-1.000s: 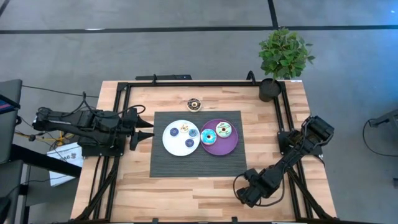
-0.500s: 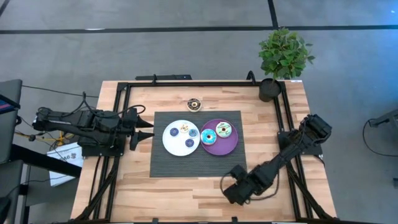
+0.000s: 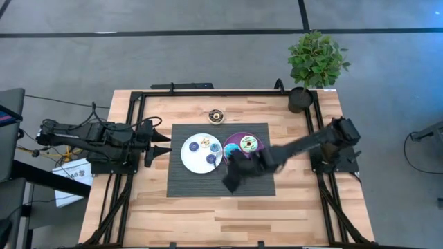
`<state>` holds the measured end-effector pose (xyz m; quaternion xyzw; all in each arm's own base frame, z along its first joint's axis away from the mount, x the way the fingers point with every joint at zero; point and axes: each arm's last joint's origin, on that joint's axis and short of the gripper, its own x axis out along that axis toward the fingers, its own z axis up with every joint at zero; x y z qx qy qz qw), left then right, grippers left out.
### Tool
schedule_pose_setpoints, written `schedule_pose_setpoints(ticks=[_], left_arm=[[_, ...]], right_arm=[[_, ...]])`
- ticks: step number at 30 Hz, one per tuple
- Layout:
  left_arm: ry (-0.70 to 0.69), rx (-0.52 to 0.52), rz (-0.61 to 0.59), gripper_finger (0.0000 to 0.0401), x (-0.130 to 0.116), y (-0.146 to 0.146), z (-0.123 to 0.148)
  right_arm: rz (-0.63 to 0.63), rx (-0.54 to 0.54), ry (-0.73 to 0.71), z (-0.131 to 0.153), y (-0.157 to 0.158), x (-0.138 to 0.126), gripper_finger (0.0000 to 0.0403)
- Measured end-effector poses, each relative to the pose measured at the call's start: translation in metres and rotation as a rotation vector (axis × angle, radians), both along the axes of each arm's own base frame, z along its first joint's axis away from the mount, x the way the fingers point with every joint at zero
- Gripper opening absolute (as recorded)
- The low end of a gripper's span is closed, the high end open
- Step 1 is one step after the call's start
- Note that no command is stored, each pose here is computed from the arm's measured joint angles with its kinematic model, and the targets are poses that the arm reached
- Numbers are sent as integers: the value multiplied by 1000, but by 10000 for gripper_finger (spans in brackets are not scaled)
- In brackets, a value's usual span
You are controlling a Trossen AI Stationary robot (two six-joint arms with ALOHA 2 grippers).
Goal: Pick & Place donuts
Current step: Put the small green donut on the white plate
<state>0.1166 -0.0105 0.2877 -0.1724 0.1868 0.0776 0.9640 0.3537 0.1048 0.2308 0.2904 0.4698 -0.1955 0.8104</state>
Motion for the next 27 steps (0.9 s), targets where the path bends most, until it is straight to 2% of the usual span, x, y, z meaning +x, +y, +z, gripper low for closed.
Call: schedule_pose_setpoints(ticks=[6,9,12,16,19,23,27], left_arm=[[0,1,0,212,0,0,0],[0,1,0,212,0,0,0],[0,3,5,212,0,0,0],[-1,13,27,212,0,1,0],[-5,18,41,212,0,1,0],[1,22,47,212,0,1,0],[2,25,53,212,0,2,0]], right_arm=[[109,-34,-221,42,-49,35,132],[166,-106,-386,71,-62,48,132],[217,-181,-455,84,-68,68,132],[299,-260,-406,77,-73,104,132],[312,-264,-343,66,-83,129,132],[274,-179,-183,34,-107,151,132],[276,-14,-68,5,-122,162,132]])
